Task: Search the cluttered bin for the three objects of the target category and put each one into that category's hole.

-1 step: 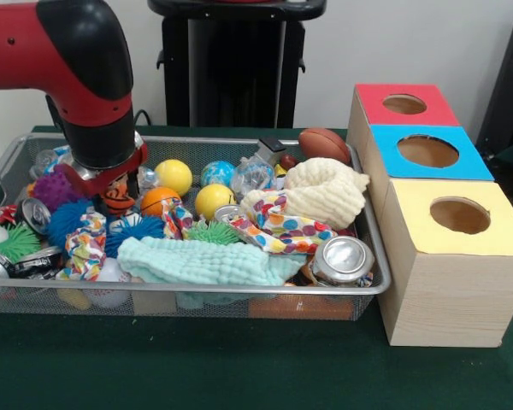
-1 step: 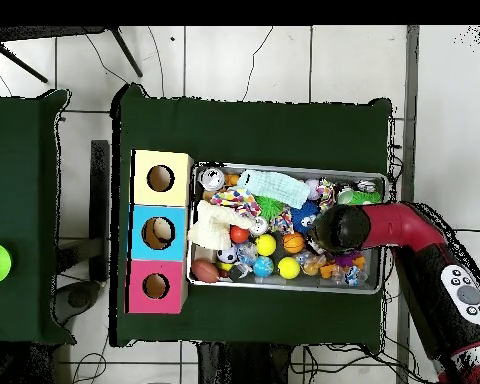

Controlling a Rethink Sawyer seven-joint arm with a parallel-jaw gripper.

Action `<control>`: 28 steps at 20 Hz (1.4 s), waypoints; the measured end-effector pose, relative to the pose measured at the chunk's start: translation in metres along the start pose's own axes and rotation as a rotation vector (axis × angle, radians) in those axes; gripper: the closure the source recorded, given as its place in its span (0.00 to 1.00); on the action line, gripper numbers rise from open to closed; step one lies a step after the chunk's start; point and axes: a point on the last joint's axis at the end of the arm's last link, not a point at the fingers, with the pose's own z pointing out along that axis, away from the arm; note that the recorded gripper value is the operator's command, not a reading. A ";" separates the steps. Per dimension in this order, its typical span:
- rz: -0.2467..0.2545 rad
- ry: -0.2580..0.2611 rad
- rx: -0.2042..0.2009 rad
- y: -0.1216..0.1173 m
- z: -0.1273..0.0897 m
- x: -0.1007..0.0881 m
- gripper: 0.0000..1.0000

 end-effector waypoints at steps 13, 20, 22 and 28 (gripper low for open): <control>-0.005 -0.008 0.004 0.002 0.002 -0.001 1.00; -0.025 0.004 0.003 0.012 -0.002 0.001 1.00; -0.040 0.012 -0.001 0.021 -0.006 0.002 1.00; -0.079 0.030 -0.004 0.046 -0.026 -0.002 1.00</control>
